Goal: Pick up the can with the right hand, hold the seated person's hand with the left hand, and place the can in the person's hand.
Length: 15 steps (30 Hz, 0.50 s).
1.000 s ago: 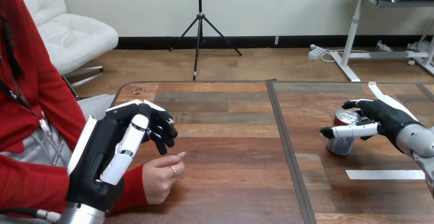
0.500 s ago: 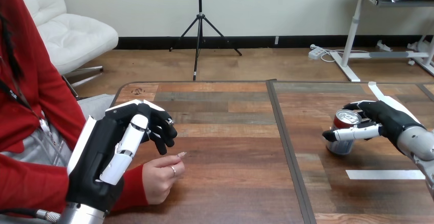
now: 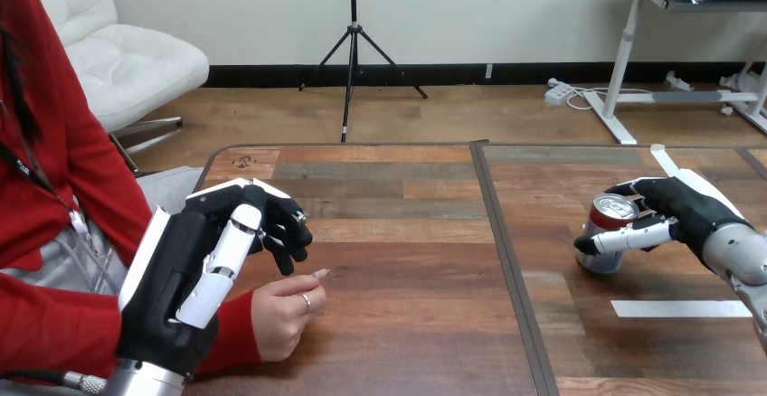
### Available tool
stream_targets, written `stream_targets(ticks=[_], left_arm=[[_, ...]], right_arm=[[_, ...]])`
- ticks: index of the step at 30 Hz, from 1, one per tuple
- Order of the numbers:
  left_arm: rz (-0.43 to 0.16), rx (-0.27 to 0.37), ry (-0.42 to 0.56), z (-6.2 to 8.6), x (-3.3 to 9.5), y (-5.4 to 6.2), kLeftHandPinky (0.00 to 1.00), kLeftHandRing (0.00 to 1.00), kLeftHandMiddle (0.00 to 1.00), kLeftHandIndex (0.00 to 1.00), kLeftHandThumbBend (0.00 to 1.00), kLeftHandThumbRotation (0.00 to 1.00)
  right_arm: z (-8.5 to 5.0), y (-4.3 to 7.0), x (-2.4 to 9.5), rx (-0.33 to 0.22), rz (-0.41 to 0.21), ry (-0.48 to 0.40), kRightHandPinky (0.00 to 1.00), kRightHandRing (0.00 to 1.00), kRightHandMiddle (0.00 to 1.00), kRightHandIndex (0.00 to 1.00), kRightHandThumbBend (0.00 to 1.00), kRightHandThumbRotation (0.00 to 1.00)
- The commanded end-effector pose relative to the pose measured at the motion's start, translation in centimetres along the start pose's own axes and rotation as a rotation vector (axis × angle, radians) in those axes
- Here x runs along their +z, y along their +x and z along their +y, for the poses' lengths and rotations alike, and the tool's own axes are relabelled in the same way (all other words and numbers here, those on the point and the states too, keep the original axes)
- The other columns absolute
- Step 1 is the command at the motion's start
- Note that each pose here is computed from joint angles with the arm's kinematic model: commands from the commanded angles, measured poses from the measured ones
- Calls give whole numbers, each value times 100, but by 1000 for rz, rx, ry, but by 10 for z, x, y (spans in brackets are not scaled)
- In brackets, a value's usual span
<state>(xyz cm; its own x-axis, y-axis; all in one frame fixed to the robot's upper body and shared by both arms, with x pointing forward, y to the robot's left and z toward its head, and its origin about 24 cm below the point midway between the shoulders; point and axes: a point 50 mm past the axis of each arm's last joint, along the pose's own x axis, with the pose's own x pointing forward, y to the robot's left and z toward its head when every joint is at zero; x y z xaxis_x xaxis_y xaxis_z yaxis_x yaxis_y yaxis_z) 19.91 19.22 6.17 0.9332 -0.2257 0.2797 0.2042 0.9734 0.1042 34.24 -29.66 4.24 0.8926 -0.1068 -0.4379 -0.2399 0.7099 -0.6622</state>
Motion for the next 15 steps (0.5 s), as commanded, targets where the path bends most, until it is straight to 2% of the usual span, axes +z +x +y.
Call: stream_targets(ticks=[1,15], left_arm=[[-72,-4,32,4,10,12,29,40,44,43,11,77],[-66,8,29,4,11,12,29,40,44,43,9,77]], right_arm=[[-24,-1,20,-89,-85,-11,63,70,74,78,87,17],[-24,-2,20,-122,-101,-44,56,61,66,70,75,7]])
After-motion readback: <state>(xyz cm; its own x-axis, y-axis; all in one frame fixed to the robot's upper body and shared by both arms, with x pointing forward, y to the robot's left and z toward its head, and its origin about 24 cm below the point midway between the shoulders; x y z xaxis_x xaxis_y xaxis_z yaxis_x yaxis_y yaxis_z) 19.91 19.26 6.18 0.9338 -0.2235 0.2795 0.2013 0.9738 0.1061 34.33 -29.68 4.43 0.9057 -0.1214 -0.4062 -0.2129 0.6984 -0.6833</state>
